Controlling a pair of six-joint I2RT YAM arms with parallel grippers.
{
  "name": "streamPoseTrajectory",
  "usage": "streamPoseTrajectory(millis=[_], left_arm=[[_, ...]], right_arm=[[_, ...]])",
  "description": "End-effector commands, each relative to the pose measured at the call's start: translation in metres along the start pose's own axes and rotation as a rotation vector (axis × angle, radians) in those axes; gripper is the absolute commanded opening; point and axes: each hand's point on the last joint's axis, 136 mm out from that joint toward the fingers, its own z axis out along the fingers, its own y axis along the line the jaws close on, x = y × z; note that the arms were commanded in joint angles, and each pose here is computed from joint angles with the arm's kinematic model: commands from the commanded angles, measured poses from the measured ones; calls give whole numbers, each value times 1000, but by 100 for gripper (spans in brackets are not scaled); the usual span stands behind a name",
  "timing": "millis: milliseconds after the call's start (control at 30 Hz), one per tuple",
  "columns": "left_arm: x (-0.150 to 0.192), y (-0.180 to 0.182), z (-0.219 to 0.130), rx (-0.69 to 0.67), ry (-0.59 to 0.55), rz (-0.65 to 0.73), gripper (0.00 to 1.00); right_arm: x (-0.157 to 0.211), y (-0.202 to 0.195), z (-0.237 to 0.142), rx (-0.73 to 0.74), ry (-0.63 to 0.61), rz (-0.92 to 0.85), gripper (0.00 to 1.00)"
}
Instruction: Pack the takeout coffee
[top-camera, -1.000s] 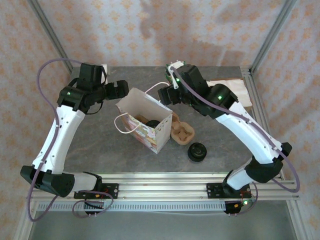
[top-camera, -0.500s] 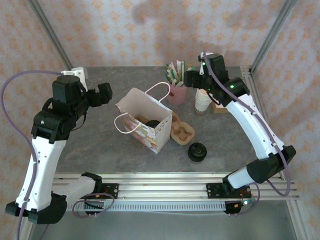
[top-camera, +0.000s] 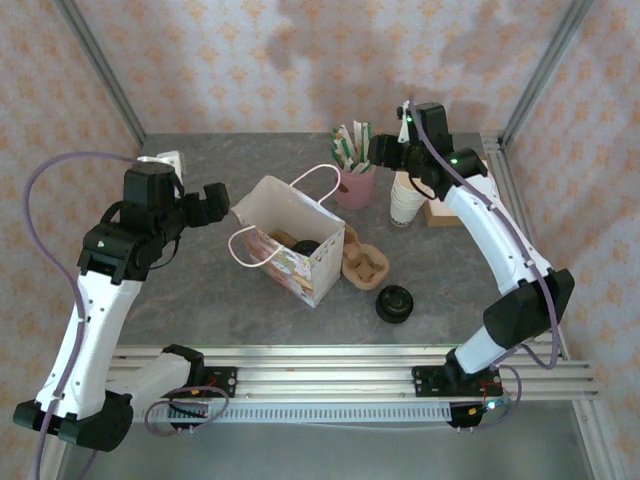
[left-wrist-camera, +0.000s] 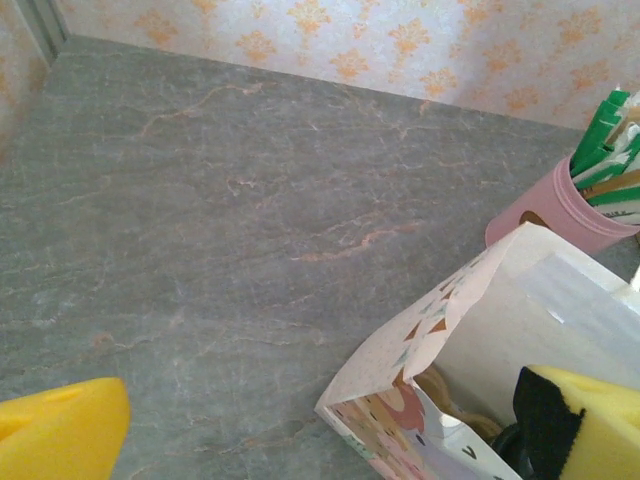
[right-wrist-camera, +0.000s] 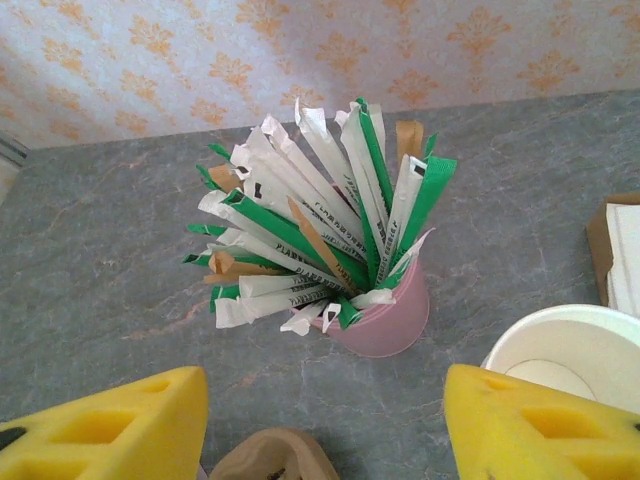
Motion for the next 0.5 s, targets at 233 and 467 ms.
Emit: streamPoseTrajectory(millis=[233,467], left_arm=[[27,0,-4,39,68,-11,98],[34,-1,-4,51,83,-19,96]], right_arm=[[-15,8,22,-43,-36,-83,52],[-19,10,42,-45,-26,-106,47]])
